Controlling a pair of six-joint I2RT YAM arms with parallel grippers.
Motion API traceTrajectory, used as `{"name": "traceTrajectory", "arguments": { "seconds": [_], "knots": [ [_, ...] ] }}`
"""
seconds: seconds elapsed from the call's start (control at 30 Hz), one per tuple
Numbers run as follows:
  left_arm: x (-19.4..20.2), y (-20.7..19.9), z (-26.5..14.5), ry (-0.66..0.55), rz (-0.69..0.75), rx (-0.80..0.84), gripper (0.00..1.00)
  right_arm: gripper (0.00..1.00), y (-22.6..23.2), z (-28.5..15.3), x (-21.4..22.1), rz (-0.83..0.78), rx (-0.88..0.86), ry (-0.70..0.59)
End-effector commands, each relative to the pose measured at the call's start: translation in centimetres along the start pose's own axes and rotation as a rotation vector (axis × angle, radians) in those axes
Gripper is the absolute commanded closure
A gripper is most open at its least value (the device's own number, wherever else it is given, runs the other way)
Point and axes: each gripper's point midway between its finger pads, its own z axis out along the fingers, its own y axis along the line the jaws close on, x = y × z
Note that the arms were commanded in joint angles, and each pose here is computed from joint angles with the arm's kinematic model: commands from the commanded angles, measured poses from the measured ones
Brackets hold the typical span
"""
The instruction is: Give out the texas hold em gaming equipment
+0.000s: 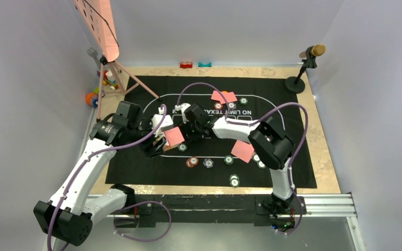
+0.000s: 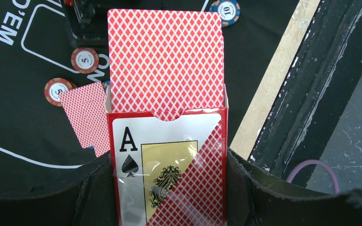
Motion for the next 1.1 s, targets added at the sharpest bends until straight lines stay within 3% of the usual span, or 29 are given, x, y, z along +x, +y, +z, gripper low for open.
{"name": "traceTrajectory", "arguments": {
  "seconds": [0.0,0.23,0.33,0.47,0.57,0.7,1.07],
  "knots": [
    [-2.5,0.3,-0.9,-0.080,0.040,-0.007,1.00,0.31,0.1,-3.8,-2.7,0.072,-0.063,-0.065],
    [-2.4,0.4,-0.5,-0.084,0.037,-0.006,1.00,0.28,-4.2,-11.5,-8.5,0.199,-0.036,-0.246],
    [-2.4,0.7,-0.4,-0.083,0.042,-0.013,1.00,0.26,-3.5,-14.9,-9.6,0.245,-0.141,-0.304],
    [-2.4,1.3,0.0,-0.077,0.042,-0.023,1.00,0.12,-0.1,-18.1,-9.7,0.260,-0.347,-0.326],
    [-2.7,1.7,0.2,-0.078,0.040,-0.027,1.00,0.08,2.9,-19.7,-9.4,0.271,-0.531,-0.328],
    [-2.9,2.0,0.2,-0.082,0.043,-0.037,1.00,0.06,5.4,-20.8,-9.3,0.292,-0.702,-0.335],
    [-3.4,2.2,0.1,-0.097,0.040,-0.048,1.00,0.03,10.2,-17.7,-8.9,0.279,-0.808,-0.218]
  ]
}}
